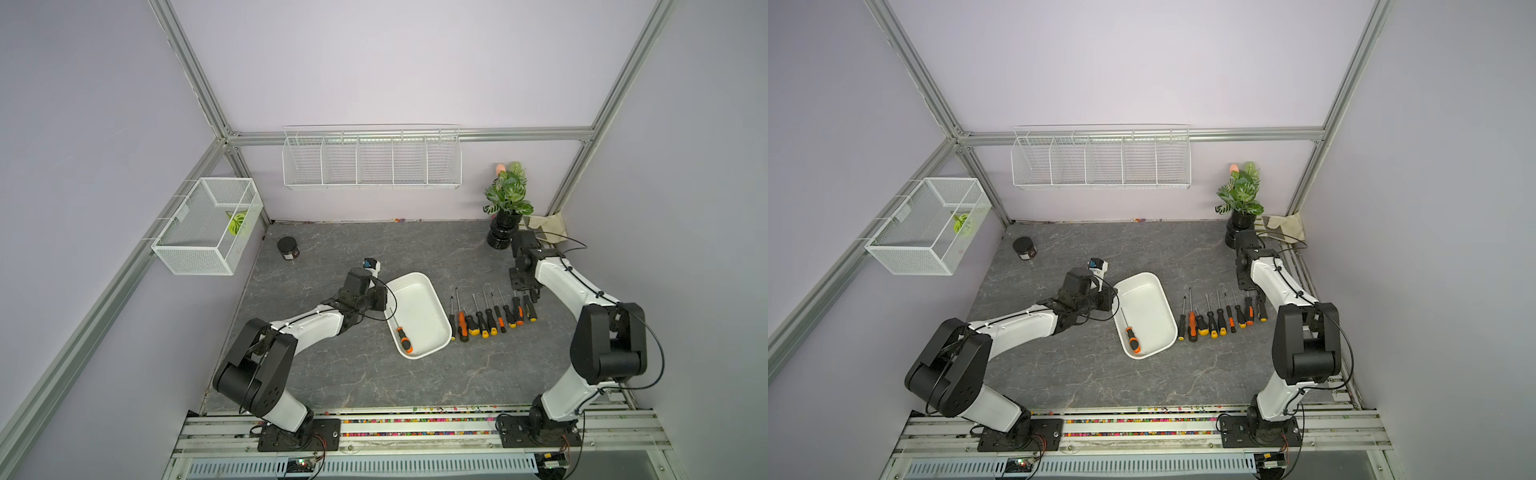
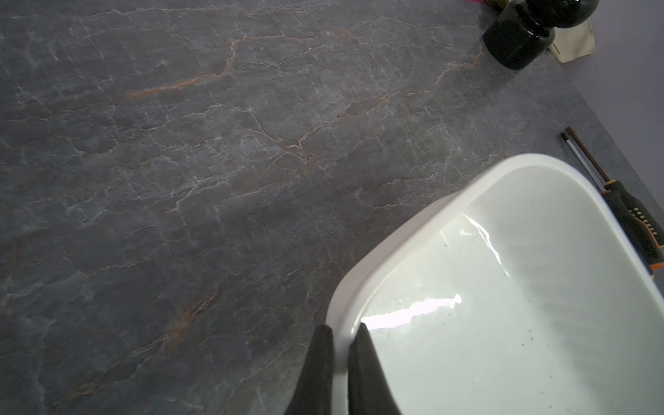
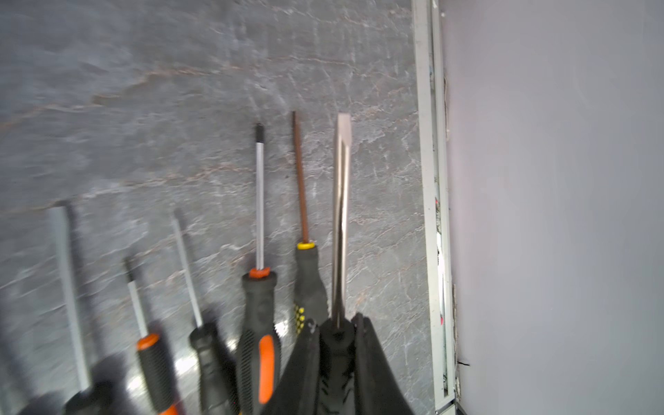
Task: Take out the screwdriver from the storage box
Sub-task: Place the screwdriver at the center of the board.
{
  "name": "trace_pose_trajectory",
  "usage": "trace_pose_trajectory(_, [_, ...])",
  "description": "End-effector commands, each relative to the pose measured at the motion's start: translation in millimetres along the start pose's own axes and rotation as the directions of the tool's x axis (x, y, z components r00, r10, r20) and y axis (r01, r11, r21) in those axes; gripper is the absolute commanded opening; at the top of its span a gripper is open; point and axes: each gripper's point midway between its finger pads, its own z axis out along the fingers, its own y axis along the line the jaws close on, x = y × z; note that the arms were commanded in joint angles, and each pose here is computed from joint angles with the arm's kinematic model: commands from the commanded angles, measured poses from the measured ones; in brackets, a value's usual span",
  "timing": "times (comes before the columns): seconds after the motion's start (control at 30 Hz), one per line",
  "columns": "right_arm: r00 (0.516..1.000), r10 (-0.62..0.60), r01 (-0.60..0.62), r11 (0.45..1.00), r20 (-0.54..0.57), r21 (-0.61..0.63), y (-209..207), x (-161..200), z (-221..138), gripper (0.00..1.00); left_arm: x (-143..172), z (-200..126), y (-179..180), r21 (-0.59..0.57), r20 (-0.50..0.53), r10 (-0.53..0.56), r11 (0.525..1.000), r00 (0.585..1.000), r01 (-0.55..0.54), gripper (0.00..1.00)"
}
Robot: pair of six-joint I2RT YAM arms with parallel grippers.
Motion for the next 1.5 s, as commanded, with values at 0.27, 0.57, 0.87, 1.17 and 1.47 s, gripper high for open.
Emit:
trace_pose_trajectory(0.27, [0.997,0.015,-0.017,1.0,-0.074,-0.017,-7.2,14.1,40.2,0.0,-5.2,-2.8,-2.4,0.032,0.026,0.029,0.999,0.999,-0.03,0.0])
trace_pose_trajectory(0.57, [0.986,-0.031,0.029,0.999,-0.166,-0.017,-5.4,18.3,59.8,0.0,-7.6,-3.2,-3.6,0.039,0.033,0.026,0.999,0.999,-0.027,0.0])
trace_pose_trajectory(0.87, [0.977,-0.048,0.047,0.999,-0.206,-0.009,-11.3,16.1,65.7,0.0,-9.0,-5.6,-2.9,0.034,0.038,0.025,0.999,0.999,-0.026,0.0])
trace_pose_trajectory(1.17, [0.973,-0.053,0.054,0.999,-0.223,0.001,-12.5,22.7,65.4,0.0,-8.5,-6.1,-3.4,0.038,0.04,0.022,0.999,0.999,-0.024,0.0])
trace_pose_trajectory(1.47, [0.972,-0.058,0.059,0.998,-0.23,0.001,-11.2,29.7,61.8,0.0,-8.3,-4.5,-4.6,0.046,0.039,0.019,0.999,0.999,-0.021,0.0])
